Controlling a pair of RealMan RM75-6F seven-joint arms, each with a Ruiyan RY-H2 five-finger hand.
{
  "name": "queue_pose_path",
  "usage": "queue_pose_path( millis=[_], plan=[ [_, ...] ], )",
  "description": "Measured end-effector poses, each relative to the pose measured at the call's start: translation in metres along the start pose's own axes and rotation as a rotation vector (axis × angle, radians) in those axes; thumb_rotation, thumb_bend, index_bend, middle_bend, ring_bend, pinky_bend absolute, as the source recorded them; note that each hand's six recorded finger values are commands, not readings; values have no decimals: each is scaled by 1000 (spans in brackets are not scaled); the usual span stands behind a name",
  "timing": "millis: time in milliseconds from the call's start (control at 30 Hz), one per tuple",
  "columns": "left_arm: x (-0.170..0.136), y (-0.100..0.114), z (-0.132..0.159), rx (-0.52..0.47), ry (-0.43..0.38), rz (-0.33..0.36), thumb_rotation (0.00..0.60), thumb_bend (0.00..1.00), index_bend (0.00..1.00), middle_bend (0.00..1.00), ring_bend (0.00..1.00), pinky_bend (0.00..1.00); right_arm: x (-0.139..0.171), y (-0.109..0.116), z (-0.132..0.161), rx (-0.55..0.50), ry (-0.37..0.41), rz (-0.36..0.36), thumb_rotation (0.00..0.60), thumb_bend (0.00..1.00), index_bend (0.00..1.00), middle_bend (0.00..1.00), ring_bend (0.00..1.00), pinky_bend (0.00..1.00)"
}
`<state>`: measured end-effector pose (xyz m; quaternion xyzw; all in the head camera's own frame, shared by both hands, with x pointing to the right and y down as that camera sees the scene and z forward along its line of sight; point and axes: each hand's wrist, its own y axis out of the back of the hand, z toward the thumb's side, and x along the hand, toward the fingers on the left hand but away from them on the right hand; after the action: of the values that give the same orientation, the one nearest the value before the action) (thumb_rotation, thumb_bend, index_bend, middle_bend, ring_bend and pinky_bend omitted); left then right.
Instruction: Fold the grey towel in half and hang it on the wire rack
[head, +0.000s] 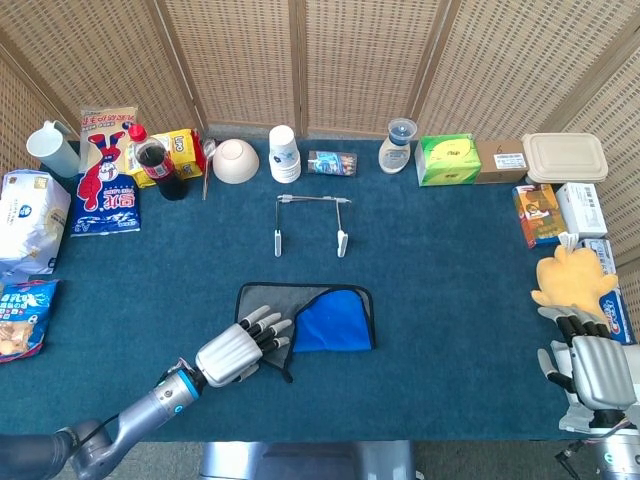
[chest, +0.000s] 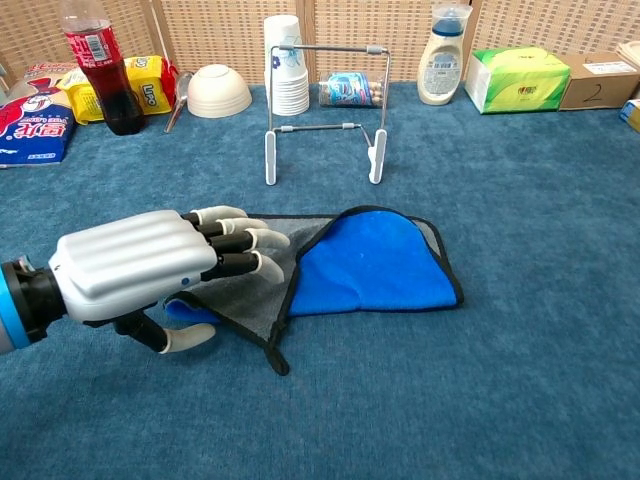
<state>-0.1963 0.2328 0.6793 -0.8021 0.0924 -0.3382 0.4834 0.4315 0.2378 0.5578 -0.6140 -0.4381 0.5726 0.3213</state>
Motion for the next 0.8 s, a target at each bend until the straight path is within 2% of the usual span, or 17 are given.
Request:
queue_pose_path(
  millis=[433, 800],
  plan=[
    [18, -2, 8, 25, 11, 52, 600, 252, 245, 94, 0, 0, 3, 3, -5, 1, -15, -9, 600, 374, 243, 263, 209, 203],
    [22, -3, 12, -4, 3, 78, 600, 358, 329, 138, 0, 0, 4, 4, -7, 4, -18, -13, 600, 374, 243, 264, 210, 204]
  ],
)
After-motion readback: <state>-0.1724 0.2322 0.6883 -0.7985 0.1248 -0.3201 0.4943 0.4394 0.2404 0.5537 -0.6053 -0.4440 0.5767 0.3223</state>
